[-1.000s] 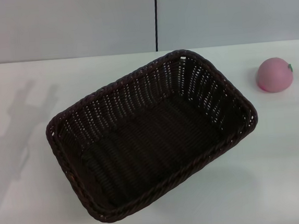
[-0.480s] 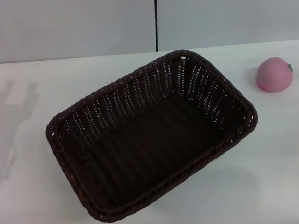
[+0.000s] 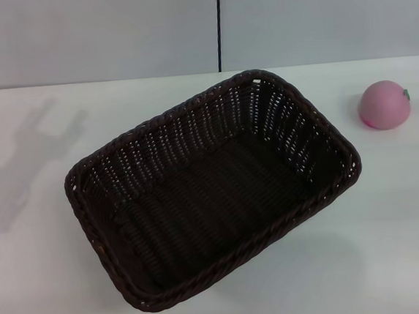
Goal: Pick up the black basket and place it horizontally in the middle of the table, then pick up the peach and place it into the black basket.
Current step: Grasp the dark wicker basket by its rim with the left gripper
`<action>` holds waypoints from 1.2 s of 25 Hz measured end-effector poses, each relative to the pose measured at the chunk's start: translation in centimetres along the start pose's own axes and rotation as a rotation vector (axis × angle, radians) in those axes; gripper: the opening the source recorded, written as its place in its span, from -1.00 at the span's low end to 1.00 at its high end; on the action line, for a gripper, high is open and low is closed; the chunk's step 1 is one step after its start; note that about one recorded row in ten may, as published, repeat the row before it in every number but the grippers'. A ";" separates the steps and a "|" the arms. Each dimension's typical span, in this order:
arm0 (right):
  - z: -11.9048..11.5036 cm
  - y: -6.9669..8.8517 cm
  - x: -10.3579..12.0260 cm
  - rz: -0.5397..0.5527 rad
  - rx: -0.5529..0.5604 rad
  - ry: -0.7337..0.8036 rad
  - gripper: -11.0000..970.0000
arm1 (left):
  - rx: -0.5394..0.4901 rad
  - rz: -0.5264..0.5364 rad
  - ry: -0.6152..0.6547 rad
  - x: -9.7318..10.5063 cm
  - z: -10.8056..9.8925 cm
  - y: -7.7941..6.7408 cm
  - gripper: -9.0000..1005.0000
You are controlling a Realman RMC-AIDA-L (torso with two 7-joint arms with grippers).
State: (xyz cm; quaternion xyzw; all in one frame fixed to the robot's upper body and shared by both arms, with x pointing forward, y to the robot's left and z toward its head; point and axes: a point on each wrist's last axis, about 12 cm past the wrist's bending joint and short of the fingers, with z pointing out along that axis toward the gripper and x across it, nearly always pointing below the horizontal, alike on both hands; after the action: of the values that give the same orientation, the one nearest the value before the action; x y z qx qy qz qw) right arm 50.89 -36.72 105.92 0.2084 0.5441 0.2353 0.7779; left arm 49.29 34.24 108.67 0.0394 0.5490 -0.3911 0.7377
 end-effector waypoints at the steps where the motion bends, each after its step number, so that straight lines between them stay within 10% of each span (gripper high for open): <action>1: -0.2 -0.1 0.1 0.001 0.010 0.005 0.07 | 0.021 0.000 0.014 -0.5 0.3 0.2 0.51; 13: -1.0 -0.9 0.5 0.007 0.067 0.044 0.07 | 0.207 -0.035 0.426 -6.5 5.1 1.9 0.47; 30: -0.7 -1.2 0.8 0.010 0.098 0.064 0.07 | 0.329 0.224 1.009 -7.3 13.5 -2.3 0.29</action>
State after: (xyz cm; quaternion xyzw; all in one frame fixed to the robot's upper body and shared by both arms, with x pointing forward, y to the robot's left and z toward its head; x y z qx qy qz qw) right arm 50.66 -37.14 104.42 0.2413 0.5785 0.2187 0.7479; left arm 57.76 30.00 121.01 0.3956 0.7589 -0.3234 0.4037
